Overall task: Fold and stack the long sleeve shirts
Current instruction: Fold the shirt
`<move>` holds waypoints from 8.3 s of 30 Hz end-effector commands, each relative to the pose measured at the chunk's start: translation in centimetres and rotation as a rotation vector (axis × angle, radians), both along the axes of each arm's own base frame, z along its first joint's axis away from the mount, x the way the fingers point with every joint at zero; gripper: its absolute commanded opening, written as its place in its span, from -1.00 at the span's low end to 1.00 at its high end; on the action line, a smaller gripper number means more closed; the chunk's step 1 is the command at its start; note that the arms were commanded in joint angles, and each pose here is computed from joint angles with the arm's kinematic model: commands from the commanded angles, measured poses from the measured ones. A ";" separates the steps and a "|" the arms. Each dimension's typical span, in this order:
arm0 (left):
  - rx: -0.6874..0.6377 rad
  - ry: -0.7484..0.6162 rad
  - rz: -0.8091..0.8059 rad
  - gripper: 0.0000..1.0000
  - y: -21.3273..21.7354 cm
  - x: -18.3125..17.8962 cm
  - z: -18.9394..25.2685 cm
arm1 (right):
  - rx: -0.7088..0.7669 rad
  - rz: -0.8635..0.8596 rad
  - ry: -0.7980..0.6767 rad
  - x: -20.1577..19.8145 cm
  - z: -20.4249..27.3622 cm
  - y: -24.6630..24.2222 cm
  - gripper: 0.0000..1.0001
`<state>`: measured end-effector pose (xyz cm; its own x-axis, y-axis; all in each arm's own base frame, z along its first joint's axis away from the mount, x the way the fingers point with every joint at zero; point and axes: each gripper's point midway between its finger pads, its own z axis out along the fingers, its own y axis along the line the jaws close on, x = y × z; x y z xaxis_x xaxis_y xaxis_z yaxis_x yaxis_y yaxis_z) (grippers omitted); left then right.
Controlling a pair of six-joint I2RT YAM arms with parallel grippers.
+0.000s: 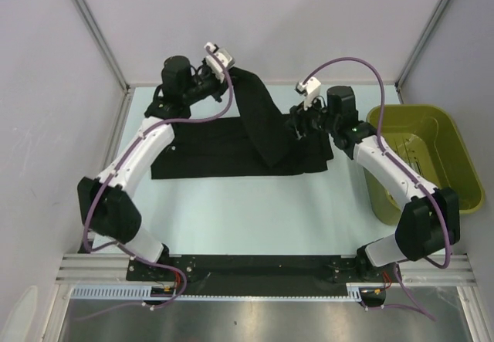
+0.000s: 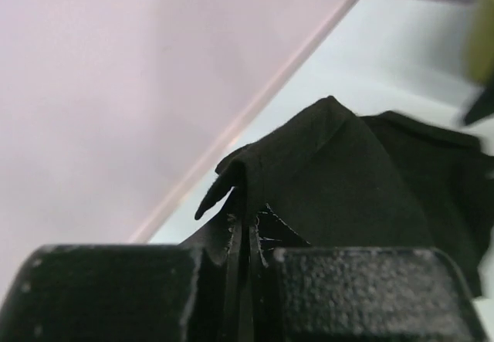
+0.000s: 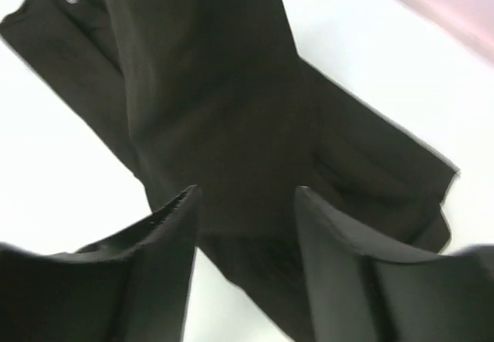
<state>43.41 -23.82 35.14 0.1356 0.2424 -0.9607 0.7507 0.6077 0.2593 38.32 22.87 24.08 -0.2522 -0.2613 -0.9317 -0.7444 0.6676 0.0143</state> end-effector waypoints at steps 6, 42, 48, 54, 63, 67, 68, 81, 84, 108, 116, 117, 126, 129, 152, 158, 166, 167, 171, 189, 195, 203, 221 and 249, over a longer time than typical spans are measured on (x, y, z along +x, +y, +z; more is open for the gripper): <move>0.137 -0.324 0.224 -0.88 1.1 10.3 2.9 | 0.017 -0.060 0.199 -0.5 -3.9 -1.0 -0.50; 0.100 -0.373 0.232 -0.96 4.7 17.0 1.1 | -0.255 -0.177 0.720 -1.3 -17.8 -12.1 -0.01; 0.136 -0.361 0.251 -0.96 5.4 17.4 -0.1 | -0.304 -0.176 0.755 -1.8 -19.2 -12.8 -0.05; 0.130 -0.336 0.188 -0.95 4.8 16.2 -1.4 | -0.362 -0.252 0.764 -0.8 -21.3 -13.9 -0.44; 0.070 -0.248 -0.195 -0.95 2.9 8.6 -2.4 | -0.282 -0.198 0.732 0.3 -17.3 -12.3 -0.37; 0.147 -0.224 -0.346 -0.93 2.9 3.7 -5.4 | -0.208 -0.149 0.641 1.3 -13.8 -10.3 -0.32; 0.156 -0.213 -0.384 -0.92 3.0 2.1 -6.2 | -0.196 -0.126 0.630 1.4 -13.3 -9.3 -0.33; 0.317 -0.091 -0.390 -0.87 9.7 -1.4 -13.4 | -0.212 -0.097 0.675 3.4 -17.1 -4.6 -0.42; 0.381 -0.105 -0.398 -0.85 11.5 -2.0 -14.9 | -0.240 -0.130 0.701 3.4 -18.6 -5.9 -0.47; 0.148 0.807 0.055 0.12 19.3 -5.4 -24.1 | -0.291 -0.089 0.647 2.3 -15.5 -7.6 -0.45; 0.086 1.039 0.202 0.11 19.3 -4.9 -28.5 | -0.323 -0.108 0.692 2.4 -17.9 -7.4 -0.49; 0.092 1.046 0.219 0.10 19.5 -4.5 -28.8 | -0.324 -0.116 0.701 2.4 -18.2 -7.4 -0.49; 0.134 1.141 0.272 0.10 19.8 -4.5 -32.3 | -0.327 -0.163 0.771 2.0 -20.0 -8.3 -0.51; 0.157 1.138 0.274 0.10 19.8 -4.5 -32.7 | -0.335 -0.160 0.772 1.9 -20.2 -8.3 -0.51; 0.426 0.959 0.429 -0.98 26.0 3.0 -28.6 | -0.392 -0.193 0.770 2.4 -21.1 -9.5 -0.58; 0.445 0.956 0.480 -0.44 27.1 3.8 -29.3 | -0.316 -0.156 0.746 1.8 -17.7 -8.6 -0.59; 0.357 0.795 0.295 0.07 24.7 1.1 -24.5 | -0.245 -0.176 0.647 1.9 -13.7 -7.7 -0.54; 0.356 0.757 0.269 0.08 24.1 0.6 -23.2 | -0.248 -0.176 0.625 2.2 -13.5 -7.4 -0.53; 0.381 0.716 0.179 0.12 22.3 -1.2 -23.1 | -0.275 -0.136 0.551 3.9 -13.7 -5.2 -0.51; 0.606 0.692 -0.043 0.15 19.6 -7.7 -26.8 | -0.636 -0.244 0.472 10.7 -23.2 -6.8 -0.59; 0.779 0.582 -0.158 0.17 17.9 -11.3 -28.7 | -0.659 -0.245 0.377 13.5 -22.9 -6.3 -0.56; 0.883 0.541 -0.149 0.13 17.7 -11.6 -30.5 | -0.652 -0.258 0.279 16.8 -22.1 -5.4 -0.51; 0.980 0.573 -0.204 -1.00 15.7 -15.2 -33.7 | -0.601 -0.250 0.265 13.8 -13.6 -7.6 0.55; 0.501 0.704 -0.396 0.15 0.9 -19.0 -23.0 | -0.301 -0.426 0.735 6.6 -19.4 -13.0 -0.12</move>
<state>19.25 -23.72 7.46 -0.1166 0.8310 -0.5439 0.9862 0.0319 -0.1626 41.55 9.45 4.80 -0.9042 -0.2721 -0.3292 -0.3436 0.9212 0.1825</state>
